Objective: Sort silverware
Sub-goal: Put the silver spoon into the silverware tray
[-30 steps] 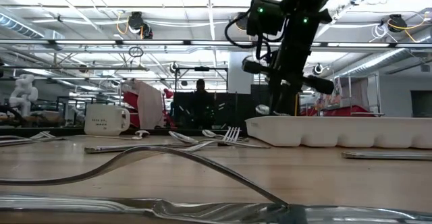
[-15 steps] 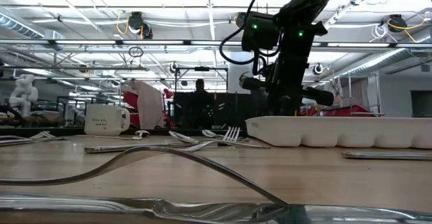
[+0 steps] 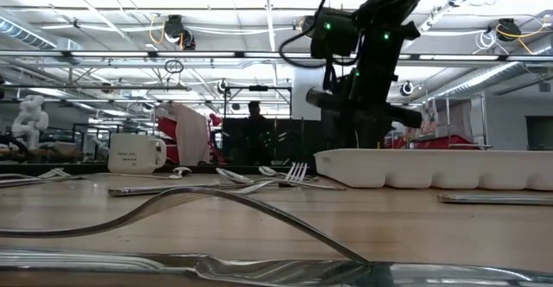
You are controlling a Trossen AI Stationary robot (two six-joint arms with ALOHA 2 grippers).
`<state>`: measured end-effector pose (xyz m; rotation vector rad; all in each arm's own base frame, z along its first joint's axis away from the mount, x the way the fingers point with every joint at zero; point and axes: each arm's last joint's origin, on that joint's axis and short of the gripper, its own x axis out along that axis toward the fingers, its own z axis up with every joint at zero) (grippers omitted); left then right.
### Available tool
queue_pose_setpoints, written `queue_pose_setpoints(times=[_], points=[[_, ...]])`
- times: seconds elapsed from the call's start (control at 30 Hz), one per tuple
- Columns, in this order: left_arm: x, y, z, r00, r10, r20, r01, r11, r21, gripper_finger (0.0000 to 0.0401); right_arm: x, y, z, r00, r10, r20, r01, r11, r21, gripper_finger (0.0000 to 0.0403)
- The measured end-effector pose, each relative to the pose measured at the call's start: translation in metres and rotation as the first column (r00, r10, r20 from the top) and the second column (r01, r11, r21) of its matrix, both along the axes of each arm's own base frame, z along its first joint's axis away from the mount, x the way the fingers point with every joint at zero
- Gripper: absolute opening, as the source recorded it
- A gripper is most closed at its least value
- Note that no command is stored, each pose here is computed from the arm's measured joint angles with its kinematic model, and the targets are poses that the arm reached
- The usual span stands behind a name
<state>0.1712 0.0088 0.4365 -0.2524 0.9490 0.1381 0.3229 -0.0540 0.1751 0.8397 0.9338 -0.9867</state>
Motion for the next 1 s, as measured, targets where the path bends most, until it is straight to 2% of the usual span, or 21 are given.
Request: queue_pose_setpoints(times=[0.1, 0.23, 0.37, 0.47, 0.63, 0.8, 0.93, 1.0], points=[[-0.003, -0.013, -0.002, 0.998, -0.044, -0.038, 0.043, 0.999, -0.032, 0.0074, 0.0, 0.0, 0.019, 0.992, 0.121, 0.024, -0.119, 0.992, -0.052, 0.0157], [-0.004, -0.036, -0.002, 0.995, -0.088, -0.039, 0.084, 0.991, -0.101, 0.0074, -0.005, 0.004, 0.047, 0.964, 0.262, 0.05, -0.255, 0.96, -0.119, 0.0173], [-0.003, -0.061, -0.015, 0.997, -0.039, -0.065, 0.032, 0.994, -0.105, 0.0074, -0.015, 0.012, 0.071, 0.933, 0.353, 0.073, -0.335, 0.924, -0.184, 0.0189], [-0.001, -0.081, -0.038, 0.995, 0.007, -0.095, -0.014, 0.998, -0.069, 0.0074, -0.023, 0.021, 0.084, 0.916, 0.394, 0.081, -0.369, 0.903, -0.219, 0.0199], [0.003, -0.114, -0.094, 0.986, -0.009, -0.168, -0.003, 0.997, -0.072, 0.0074, -0.029, 0.033, 0.097, 0.889, 0.443, 0.113, -0.407, 0.88, -0.246, 0.0213], [-0.014, -0.128, -0.144, 0.941, 0.056, -0.334, -0.074, 0.996, -0.043, 0.0074, -0.029, 0.042, 0.097, 0.871, 0.481, 0.104, -0.445, 0.86, -0.252, 0.0217], [-0.028, -0.14, -0.17, 0.916, 0.119, -0.383, -0.151, 0.987, -0.056, 0.0074, -0.028, 0.046, 0.095, 0.862, 0.498, 0.093, -0.464, 0.85, -0.249, 0.0217], [-0.032, -0.148, -0.18, 0.919, 0.124, -0.374, -0.17, 0.981, -0.093, 0.0074, -0.028, 0.047, 0.095, 0.862, 0.499, 0.094, -0.465, 0.85, -0.249, 0.0217]])
